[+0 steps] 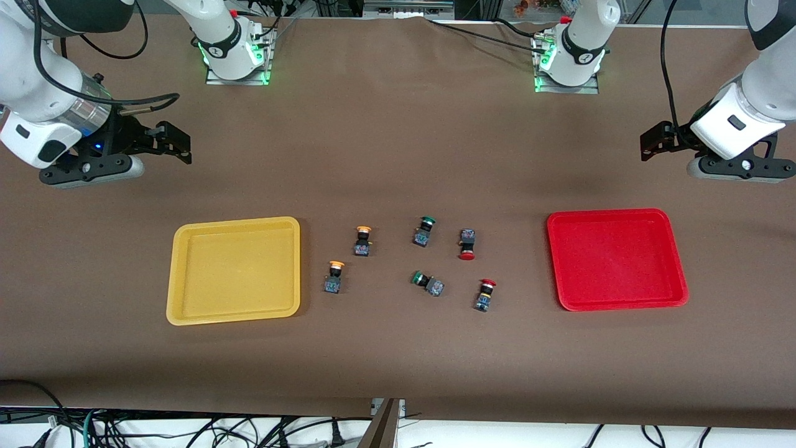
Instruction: Place red and yellow buttons in trays
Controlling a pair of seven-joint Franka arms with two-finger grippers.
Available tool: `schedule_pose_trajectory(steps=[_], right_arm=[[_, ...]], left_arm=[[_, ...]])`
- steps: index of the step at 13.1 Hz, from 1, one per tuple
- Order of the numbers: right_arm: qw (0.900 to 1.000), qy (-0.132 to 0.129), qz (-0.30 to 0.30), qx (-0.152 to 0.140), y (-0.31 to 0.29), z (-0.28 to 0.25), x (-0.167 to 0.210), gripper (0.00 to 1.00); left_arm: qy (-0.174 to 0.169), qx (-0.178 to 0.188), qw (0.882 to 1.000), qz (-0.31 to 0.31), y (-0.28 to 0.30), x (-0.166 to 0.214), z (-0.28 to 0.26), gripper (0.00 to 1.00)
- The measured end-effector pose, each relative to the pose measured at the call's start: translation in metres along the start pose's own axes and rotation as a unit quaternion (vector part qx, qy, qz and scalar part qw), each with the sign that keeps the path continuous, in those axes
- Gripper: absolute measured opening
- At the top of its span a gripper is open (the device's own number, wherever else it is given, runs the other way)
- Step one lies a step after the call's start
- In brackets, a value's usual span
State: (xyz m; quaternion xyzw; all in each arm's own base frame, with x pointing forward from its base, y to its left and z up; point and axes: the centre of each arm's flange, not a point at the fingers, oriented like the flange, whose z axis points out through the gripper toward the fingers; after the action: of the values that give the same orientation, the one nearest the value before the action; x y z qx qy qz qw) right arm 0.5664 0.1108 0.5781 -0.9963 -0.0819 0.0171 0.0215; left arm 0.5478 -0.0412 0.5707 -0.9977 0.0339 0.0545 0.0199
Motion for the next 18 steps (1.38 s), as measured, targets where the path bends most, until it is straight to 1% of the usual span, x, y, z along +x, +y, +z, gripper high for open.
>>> schedule_pose_trajectory(steps=[5, 13, 18], right_arm=[[1.000, -0.002, 0.002, -0.010, 0.0018, -0.0004, 0.0007, 1.00], [1.000, -0.009, -0.002, -0.011, -0.0016, 0.0055, 0.0035, 1.00], [1.000, -0.023, -0.002, -0.011, -0.0017, 0.0080, 0.0007, 1.00]], left_arm=[[0.000, 0.000, 1.000, 0.000, 0.0004, -0.0001, -0.0003, 1.00], [0.001, 0.000, 1.000, 0.001, 0.0016, 0.0000, -0.0016, 1.00], [0.001, 0.000, 1.000, 0.001, 0.0016, 0.0000, -0.0016, 1.00]])
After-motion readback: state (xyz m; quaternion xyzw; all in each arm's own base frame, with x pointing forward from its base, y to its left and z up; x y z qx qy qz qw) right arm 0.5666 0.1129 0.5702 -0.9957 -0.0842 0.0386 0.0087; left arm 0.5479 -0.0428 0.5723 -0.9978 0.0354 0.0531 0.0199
